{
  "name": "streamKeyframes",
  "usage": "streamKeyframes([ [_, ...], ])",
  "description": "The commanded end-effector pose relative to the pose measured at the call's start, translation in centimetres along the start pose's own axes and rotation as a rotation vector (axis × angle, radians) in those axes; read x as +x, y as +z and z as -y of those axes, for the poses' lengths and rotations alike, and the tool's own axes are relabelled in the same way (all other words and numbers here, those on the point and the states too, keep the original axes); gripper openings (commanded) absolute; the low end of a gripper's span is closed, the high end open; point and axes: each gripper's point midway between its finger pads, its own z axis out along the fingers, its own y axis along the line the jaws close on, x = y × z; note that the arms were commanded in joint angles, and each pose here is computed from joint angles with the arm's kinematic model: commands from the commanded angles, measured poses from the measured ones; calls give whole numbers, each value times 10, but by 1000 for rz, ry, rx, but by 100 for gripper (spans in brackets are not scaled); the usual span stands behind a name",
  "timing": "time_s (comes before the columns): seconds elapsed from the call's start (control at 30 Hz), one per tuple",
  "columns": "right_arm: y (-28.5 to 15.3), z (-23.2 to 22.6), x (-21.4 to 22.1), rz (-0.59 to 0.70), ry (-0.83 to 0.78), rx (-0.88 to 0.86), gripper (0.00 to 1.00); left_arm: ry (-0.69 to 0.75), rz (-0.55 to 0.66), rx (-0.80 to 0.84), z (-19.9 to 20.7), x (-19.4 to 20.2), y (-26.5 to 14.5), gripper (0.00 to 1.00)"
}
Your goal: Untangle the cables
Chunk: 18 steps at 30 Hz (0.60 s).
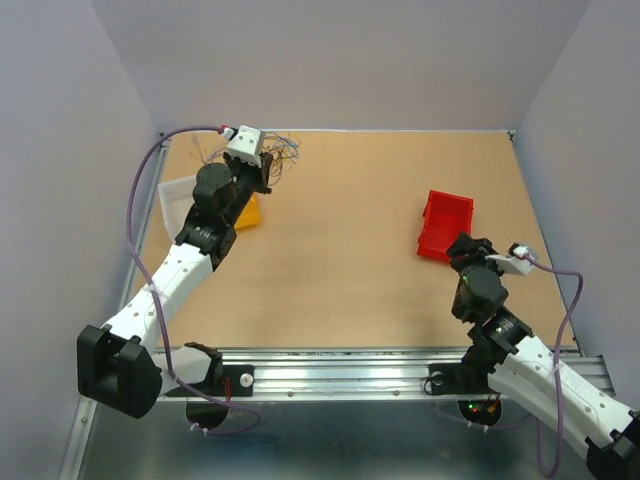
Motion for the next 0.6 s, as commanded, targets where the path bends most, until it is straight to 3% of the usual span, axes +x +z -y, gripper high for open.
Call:
streamKeyframes([
  [0.0,-2,-13,8,-56,-46,-66,57,21,39,196,35,-6,-3,0],
  [0.07,-8,-42,25,-141,-115,-231,70,21,26,232,42,-5,-3,0],
  [0.1,-12,-60,26,-135,-142,-334,82,20,17,257,46,-3,-2,0],
  [0.2,-35,-109,46,-208,-153,-639,98,18,2,353,63,0,-5,0],
  [0.33,-75,-159,74,-317,-192,-992,100,48,-27,620,111,11,-22,0],
  [0.47,-89,-181,105,-426,-219,-1116,100,83,-45,701,140,20,-29,0],
  [0.57,-85,-191,114,-414,-203,-1132,100,98,-59,747,156,26,-35,0],
])
